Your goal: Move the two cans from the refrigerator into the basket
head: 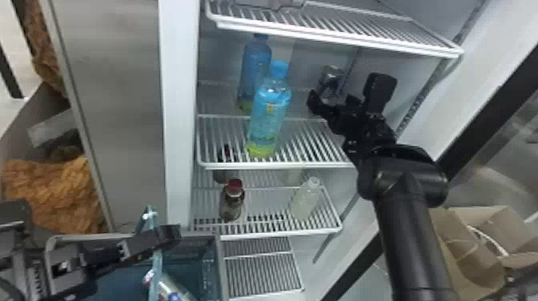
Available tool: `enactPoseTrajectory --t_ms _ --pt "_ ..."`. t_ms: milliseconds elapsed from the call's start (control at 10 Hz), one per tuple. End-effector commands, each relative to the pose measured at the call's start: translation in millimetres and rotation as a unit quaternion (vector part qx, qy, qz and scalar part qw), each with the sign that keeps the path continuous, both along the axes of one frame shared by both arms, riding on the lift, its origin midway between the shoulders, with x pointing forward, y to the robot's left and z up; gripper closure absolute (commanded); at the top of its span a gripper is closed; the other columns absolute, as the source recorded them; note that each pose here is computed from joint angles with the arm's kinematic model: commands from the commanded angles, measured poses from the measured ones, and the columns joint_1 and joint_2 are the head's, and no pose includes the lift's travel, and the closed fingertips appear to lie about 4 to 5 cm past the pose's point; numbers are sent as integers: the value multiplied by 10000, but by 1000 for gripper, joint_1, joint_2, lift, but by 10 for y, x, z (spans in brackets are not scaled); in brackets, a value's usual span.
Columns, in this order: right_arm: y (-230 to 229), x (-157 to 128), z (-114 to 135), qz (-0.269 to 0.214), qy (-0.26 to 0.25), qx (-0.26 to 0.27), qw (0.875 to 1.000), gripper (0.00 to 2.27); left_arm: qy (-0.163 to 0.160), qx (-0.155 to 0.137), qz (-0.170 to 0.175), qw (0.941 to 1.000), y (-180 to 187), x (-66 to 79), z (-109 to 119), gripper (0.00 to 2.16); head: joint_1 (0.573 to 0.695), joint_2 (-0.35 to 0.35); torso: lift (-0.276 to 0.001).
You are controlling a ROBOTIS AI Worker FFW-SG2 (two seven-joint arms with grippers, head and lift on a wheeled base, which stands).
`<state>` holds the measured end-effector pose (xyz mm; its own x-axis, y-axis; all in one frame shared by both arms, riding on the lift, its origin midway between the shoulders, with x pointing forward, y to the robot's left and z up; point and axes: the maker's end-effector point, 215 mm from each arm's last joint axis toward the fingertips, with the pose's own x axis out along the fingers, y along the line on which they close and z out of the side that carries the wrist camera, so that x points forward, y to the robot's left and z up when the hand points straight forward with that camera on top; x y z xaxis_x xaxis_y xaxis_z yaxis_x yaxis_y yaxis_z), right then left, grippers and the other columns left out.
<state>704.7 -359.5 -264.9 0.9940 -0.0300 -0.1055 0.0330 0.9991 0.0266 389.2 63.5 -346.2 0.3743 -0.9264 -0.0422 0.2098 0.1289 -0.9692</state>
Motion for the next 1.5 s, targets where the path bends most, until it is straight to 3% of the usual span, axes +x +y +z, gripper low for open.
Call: enactPoseTrajectory --t_ms 0,900,1000,1100,1200,1400 --pt "21 73 -13 7 58 -41 10000 145 -5 -15 6 10000 -8 9 3 1197 667 -291 -35" --pt "-62 386 -26 -119 331 -231 9991 188 -35 -61 2 10000 -33 68 37 1197 644 -289 -35" --pt "-65 383 -106 -120 500 -203 9985 570 -42 -61 12 10000 -30 74 39 1197 644 -288 -35" --pt "-54 380 -134 -99 541 -225 9982 1092 -44 -63 10 10000 -27 73 42 1197 646 -286 -35" --pt "-59 371 -117 -109 521 -255 9983 1265 -32 -63 10 10000 -27 65 32 1197 648 -285 -35" --pt "-51 363 -90 -98 468 -310 9984 1265 -32 -71 11 10000 -32 65 35 1197 649 -285 -35"
